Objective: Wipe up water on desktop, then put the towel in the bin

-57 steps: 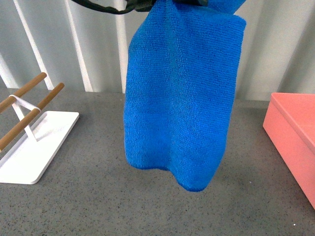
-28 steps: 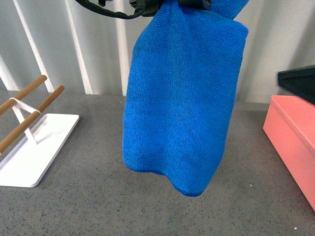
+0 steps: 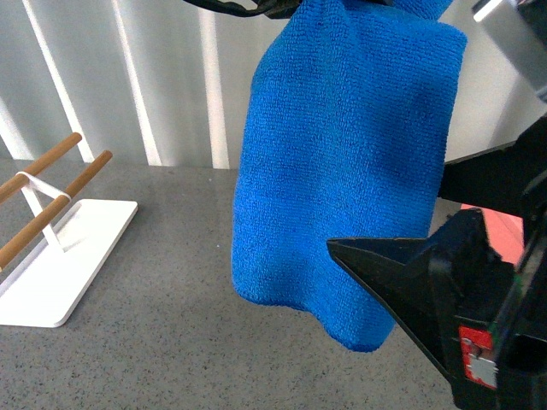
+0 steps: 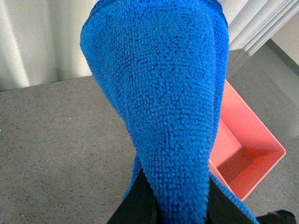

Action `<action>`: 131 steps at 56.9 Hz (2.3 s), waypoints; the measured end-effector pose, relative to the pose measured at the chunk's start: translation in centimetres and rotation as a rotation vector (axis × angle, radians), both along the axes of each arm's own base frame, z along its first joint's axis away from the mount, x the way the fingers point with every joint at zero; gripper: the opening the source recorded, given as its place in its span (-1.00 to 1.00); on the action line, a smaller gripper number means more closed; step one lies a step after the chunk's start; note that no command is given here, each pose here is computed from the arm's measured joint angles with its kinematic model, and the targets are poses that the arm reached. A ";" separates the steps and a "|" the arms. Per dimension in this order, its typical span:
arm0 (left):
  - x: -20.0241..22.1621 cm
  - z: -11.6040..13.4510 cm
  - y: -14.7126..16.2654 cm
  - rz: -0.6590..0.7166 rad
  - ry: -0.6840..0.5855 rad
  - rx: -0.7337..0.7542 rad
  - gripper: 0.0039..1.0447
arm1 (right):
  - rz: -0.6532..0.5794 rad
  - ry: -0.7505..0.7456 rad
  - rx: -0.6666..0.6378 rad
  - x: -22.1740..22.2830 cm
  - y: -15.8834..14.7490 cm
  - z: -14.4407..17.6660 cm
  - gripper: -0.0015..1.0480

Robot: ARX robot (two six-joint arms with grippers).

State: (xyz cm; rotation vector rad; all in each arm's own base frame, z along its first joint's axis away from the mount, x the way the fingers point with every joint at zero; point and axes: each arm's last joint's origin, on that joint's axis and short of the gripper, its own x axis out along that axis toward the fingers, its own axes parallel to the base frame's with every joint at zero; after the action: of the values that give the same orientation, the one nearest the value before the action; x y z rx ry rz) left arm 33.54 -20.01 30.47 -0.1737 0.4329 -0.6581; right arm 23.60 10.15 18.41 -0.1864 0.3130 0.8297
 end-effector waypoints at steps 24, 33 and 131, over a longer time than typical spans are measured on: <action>0.0 0.4 0.6 0.009 -0.004 -0.006 -0.86 | -0.011 -0.066 0.004 2.0 1.1 1.1 0.04; 0.0 0.7 0.9 0.008 -0.009 -0.014 -0.86 | -0.020 -0.071 0.016 2.1 1.0 1.2 -0.40; -17.7 -6.5 23.5 0.219 -0.035 0.219 0.71 | -0.218 -0.037 0.089 3.3 -3.3 4.0 -0.93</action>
State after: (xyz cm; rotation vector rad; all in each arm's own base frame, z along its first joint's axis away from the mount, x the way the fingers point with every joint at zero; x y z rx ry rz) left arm 15.80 3.46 23.95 -0.0012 0.4416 -0.3952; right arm 26.85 6.86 22.44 -0.0829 0.2560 0.6224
